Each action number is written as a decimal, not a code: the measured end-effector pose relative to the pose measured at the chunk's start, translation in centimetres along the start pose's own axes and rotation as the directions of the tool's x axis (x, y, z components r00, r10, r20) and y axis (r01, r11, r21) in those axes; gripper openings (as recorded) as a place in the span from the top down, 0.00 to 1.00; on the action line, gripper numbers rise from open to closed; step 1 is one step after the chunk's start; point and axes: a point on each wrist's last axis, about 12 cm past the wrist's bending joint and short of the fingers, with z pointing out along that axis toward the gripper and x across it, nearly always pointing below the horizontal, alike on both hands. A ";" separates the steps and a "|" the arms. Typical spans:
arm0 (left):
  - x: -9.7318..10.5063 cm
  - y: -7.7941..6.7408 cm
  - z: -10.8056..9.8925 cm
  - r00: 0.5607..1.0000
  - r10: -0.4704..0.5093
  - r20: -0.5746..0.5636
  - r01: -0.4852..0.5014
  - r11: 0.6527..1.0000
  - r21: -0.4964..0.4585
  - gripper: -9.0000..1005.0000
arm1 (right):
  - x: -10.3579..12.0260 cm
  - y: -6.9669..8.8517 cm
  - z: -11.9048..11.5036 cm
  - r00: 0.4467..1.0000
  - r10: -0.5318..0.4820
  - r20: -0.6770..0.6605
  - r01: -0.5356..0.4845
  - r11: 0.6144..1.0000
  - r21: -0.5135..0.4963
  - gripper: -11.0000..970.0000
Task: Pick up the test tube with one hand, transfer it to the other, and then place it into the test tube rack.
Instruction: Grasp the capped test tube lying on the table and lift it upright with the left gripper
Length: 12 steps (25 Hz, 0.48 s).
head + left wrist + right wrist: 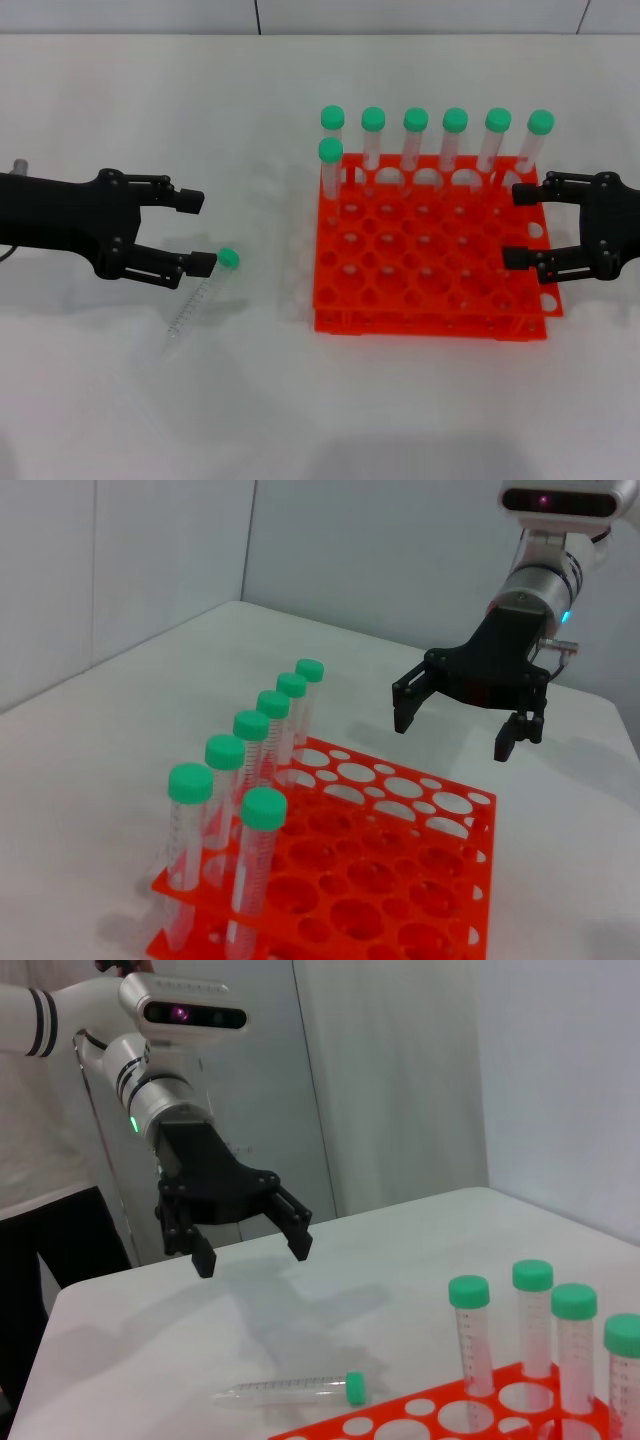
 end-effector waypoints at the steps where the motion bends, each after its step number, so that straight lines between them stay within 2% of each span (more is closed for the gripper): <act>1: -0.1 0.0 0.0 1.000 0.001 -0.001 -0.001 1.000 -0.001 0.13 | 0.0 0.0 0.0 1.000 0.000 0.000 0.000 1.000 0.000 0.10; 12: -0.1 0.0 0.0 1.000 -0.025 0.000 0.025 1.000 -0.005 0.13 | 0.1 0.0 -0.1 1.000 -0.001 0.001 0.001 1.000 0.006 0.10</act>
